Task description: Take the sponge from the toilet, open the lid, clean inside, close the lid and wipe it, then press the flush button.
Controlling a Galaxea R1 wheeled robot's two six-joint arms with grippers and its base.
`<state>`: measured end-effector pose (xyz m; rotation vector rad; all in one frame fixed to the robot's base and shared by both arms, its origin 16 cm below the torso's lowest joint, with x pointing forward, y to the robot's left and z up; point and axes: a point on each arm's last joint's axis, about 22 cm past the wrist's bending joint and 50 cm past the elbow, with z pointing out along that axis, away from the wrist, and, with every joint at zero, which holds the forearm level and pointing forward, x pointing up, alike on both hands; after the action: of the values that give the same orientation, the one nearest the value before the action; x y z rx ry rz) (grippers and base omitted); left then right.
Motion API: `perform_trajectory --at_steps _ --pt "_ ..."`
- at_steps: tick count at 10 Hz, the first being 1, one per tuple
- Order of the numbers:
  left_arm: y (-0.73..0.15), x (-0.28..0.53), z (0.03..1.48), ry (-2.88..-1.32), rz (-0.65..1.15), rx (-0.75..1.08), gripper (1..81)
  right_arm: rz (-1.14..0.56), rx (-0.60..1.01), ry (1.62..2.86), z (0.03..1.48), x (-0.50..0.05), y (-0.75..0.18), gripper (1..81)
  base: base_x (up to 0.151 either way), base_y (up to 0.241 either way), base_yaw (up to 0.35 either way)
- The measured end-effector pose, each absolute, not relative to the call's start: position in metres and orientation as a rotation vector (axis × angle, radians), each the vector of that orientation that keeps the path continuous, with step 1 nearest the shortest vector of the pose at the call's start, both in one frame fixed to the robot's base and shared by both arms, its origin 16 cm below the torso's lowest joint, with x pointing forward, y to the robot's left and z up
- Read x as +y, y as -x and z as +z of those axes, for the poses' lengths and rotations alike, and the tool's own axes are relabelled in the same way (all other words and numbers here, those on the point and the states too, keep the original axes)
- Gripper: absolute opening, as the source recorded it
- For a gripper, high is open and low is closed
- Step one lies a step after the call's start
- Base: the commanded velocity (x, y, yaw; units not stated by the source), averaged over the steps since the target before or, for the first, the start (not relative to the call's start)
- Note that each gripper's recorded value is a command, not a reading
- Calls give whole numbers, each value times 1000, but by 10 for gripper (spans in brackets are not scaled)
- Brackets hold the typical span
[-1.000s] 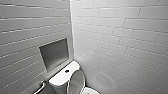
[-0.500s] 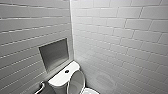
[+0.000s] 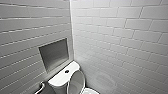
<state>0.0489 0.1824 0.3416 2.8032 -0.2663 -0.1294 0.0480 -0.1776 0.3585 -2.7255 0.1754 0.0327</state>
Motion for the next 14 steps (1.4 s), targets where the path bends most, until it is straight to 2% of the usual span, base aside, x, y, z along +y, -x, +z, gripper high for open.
perform_trajectory --at_steps 2,5,8,11,14 --pt "-35 183 343 -2801 -158 -264 811 -15 223 2657 378 -188 -78 10 0 0 0" --pt "-32 178 343 -2792 -188 -270 811 -97 316 2675 397 -263 -127 10 0 0 0" --pt "-20 180 344 -2792 -214 -269 811 -231 361 2626 412 -259 -213 10 0 0 0" --pt "-26 180 332 -2794 -203 -272 811 -345 382 2647 424 -312 -272 10 0 0 0" --pt "-30 180 314 -2790 -229 -267 811 -369 398 2603 424 -312 -313 10 0 0 0"
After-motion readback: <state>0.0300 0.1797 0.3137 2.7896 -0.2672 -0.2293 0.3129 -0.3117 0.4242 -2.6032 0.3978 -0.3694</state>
